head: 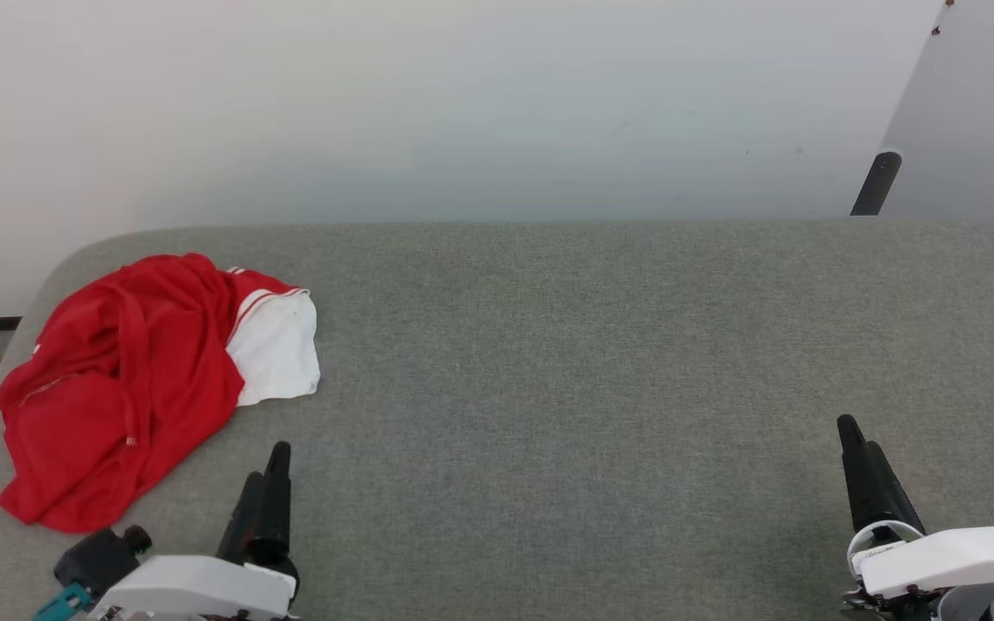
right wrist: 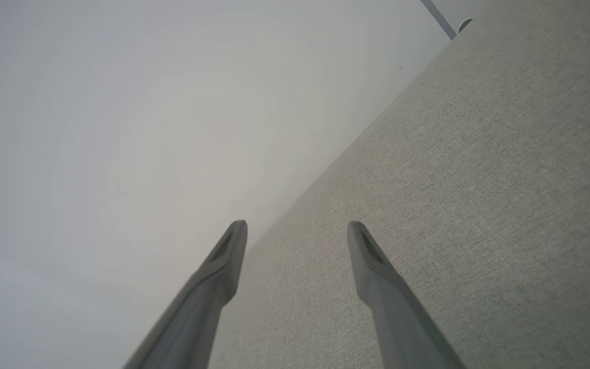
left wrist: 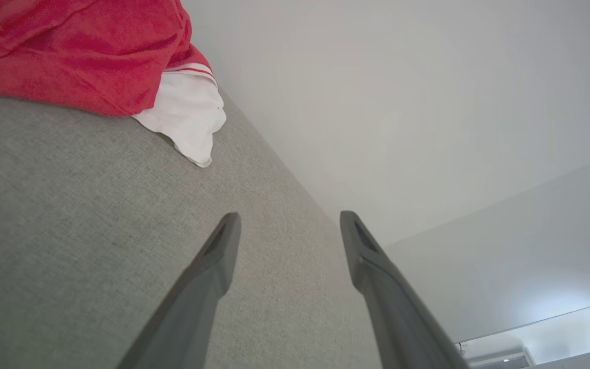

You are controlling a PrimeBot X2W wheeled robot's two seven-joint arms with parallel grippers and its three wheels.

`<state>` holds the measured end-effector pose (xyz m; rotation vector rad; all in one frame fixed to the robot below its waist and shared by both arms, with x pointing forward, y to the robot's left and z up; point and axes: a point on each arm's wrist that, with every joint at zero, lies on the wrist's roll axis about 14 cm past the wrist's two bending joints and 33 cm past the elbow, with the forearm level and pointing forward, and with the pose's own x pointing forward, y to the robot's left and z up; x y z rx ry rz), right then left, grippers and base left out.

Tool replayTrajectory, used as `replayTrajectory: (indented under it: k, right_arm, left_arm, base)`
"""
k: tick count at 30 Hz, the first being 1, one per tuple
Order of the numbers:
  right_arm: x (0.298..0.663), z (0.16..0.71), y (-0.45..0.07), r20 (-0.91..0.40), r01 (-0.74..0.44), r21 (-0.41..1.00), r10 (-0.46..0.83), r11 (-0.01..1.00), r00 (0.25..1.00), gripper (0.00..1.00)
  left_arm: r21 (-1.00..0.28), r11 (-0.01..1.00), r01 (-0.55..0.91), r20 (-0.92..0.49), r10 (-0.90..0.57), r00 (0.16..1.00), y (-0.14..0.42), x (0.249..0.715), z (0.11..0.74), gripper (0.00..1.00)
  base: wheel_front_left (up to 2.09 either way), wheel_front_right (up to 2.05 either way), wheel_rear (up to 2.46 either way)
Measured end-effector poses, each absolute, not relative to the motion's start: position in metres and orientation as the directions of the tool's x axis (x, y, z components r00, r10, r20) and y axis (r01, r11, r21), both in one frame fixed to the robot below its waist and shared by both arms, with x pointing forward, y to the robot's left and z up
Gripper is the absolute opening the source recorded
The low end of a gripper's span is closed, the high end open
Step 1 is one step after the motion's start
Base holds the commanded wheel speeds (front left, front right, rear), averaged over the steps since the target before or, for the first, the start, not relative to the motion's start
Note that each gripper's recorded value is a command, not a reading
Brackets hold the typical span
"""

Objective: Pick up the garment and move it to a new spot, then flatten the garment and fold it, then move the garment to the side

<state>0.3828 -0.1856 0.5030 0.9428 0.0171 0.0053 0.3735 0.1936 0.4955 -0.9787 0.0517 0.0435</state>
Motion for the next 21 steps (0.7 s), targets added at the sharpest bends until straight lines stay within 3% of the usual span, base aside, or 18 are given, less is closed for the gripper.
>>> replayTrajectory:
  k: [4, 5, 8, 21]
  right_arm:
    - [0.383, 0.506, -0.183, -0.006, -0.011, 0.748, 0.024, 0.663, 1.000, 1.00]
    - [0.384, 0.510, -0.180, 0.005, -0.032, 0.645, 0.038, 0.764, 0.999, 1.00]
    - [0.384, 0.510, -0.180, 0.005, -0.032, 0.645, 0.038, 0.764, 0.999, 1.00]
    - [0.385, 0.520, -0.178, 0.033, -0.064, 0.430, 0.055, 0.901, 0.998, 1.00]
  left_arm:
    - [-0.763, 0.645, -0.045, -0.040, 0.022, 0.999, 0.196, 0.374, 0.501, 1.00]
    - [-0.653, 0.757, -0.022, 0.000, 0.029, 1.000, 0.199, 0.375, 0.510, 1.00]
    - [-0.653, 0.757, -0.022, 0.000, 0.029, 1.000, 0.199, 0.375, 0.510, 1.00]
    - [-0.399, 0.917, 0.023, 0.086, 0.012, 0.996, 0.200, 0.375, 0.528, 1.00]
  base:
    - [0.00, 0.00, 0.00]
    - [0.00, 0.00, 0.00]
    - [0.00, 0.00, 0.00]
    - [0.00, 0.00, 0.00]
